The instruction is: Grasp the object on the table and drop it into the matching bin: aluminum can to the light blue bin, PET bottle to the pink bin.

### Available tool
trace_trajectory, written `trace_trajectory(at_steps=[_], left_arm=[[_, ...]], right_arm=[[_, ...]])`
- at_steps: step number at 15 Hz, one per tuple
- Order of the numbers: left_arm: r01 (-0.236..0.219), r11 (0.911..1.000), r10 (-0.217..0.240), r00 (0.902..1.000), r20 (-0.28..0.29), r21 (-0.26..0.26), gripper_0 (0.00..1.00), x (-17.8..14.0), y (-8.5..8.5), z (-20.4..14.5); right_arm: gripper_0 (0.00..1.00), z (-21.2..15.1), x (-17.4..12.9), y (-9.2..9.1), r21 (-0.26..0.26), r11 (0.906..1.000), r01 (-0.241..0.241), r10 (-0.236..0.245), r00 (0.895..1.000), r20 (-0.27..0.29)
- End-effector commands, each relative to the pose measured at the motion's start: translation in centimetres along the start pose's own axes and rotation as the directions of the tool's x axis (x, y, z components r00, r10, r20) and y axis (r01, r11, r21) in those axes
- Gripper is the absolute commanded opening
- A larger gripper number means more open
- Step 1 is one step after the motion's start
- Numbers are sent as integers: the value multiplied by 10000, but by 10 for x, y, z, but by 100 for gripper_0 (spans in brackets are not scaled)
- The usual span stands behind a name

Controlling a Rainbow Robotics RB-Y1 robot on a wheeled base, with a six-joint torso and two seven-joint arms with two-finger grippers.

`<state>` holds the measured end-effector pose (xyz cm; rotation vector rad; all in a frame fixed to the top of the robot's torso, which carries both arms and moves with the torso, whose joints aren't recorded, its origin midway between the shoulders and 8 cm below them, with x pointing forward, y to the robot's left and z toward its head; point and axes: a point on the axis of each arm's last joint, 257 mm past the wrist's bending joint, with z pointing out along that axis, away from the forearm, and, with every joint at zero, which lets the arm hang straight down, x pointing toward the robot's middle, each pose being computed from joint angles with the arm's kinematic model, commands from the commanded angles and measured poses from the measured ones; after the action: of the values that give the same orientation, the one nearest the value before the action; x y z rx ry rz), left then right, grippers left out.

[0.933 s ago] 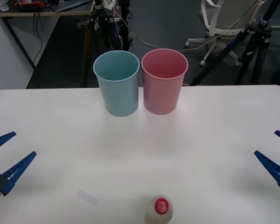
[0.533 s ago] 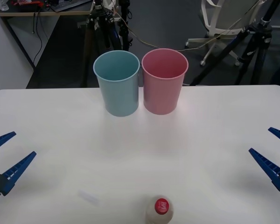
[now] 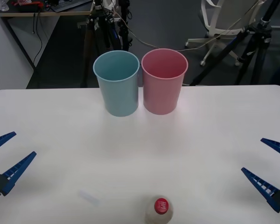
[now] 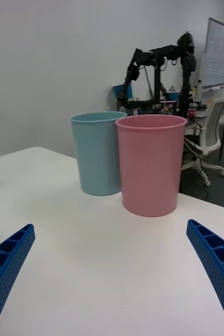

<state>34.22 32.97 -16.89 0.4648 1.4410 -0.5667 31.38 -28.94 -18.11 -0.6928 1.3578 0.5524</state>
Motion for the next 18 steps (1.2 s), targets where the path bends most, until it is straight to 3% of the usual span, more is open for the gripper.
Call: trace_trajectory(at_steps=[1, 4, 7, 12, 15, 18], left_arm=[[-1, 10000, 1, 10000, 0, 0, 100, 0, 0, 0], [-1, 10000, 1, 10000, 0, 0, 100, 0, 0, 0], [-1, 10000, 1, 10000, 0, 0, 100, 0, 0, 0], [-1, 10000, 1, 10000, 0, 0, 100, 0, 0, 0], [-1, 10000, 1, 10000, 0, 0, 100, 0, 0, 0], [-1, 10000, 1, 10000, 0, 0, 100, 0, 0, 0]], right_arm=[[100, -7, 8, 19, -760, 9955, 569, -580, 9982, -120], [100, -25, 19, 38, -1766, 9785, 1065, -1104, 9938, -128], [100, -39, 28, 48, -2362, 9607, 1461, -1536, 9880, -135], [100, -32, 47, 81, -3496, 9306, 1087, -1180, 9930, -55], [100, -18, 64, 90, -4172, 8986, 1357, -1443, 9895, 111], [100, -2, 75, 103, -4902, 8632, 1213, -1230, 9920, 289]])
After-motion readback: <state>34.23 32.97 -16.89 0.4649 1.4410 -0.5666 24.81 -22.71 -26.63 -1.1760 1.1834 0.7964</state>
